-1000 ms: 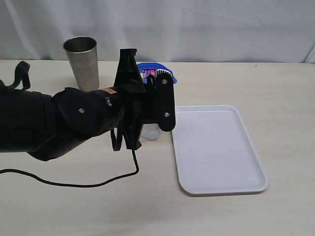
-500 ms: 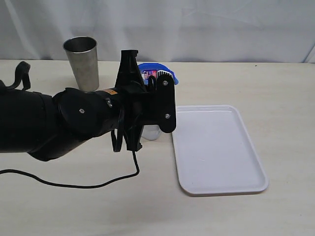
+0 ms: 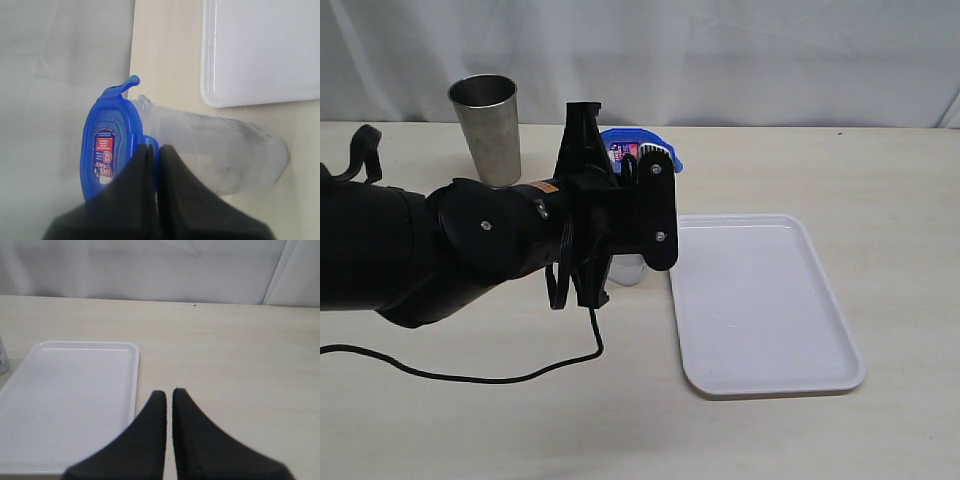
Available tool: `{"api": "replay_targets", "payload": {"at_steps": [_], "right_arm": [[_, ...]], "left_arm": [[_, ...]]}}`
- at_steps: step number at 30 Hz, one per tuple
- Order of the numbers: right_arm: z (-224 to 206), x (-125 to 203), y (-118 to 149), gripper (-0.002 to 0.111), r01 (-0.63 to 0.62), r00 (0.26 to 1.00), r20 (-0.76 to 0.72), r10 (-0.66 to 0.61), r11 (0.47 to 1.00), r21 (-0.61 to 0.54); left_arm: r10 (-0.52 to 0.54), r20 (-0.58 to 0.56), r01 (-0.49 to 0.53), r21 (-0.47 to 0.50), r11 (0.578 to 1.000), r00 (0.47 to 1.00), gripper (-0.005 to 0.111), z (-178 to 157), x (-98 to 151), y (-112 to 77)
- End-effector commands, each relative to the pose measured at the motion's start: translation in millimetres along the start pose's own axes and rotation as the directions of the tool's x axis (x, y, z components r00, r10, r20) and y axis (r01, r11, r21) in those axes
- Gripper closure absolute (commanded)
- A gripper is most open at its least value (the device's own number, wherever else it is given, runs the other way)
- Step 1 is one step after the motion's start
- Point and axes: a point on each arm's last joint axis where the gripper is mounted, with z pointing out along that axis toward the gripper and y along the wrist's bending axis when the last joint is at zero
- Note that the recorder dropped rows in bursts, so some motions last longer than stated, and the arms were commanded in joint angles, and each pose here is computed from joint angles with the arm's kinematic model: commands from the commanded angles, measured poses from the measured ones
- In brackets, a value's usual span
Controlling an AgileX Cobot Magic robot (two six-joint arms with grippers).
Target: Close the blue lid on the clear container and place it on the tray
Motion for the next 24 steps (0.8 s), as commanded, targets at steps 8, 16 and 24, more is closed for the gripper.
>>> {"api": "replay_targets", "payload": {"at_steps": [8, 16, 24], "right_arm": [[0.0, 1.0, 0.2, 0.104, -0.007, 1.0, -0.001, 0.007, 1.0, -0.002], [0.0, 1.0, 0.2, 0.104, -0.007, 1.0, -0.001, 0.007, 1.0, -0.002], [0.0, 1.0, 0.2, 0.104, -0.007, 1.0, -0.001, 0.007, 1.0, -0.002]], "left_arm": [[-0.013, 0.044, 0.011, 0.025, 1.0, 0.999, 0.107, -7.5, -6.3, 2.0], [-0.02, 0.033, 0.019, 0.011, 1.0, 0.999, 0.107, -7.4, -5.3, 3.2], [-0.023, 0.019, 0.023, -0.004, 1.0, 1.0, 0.107, -6.8, -4.0, 4.2]]}}
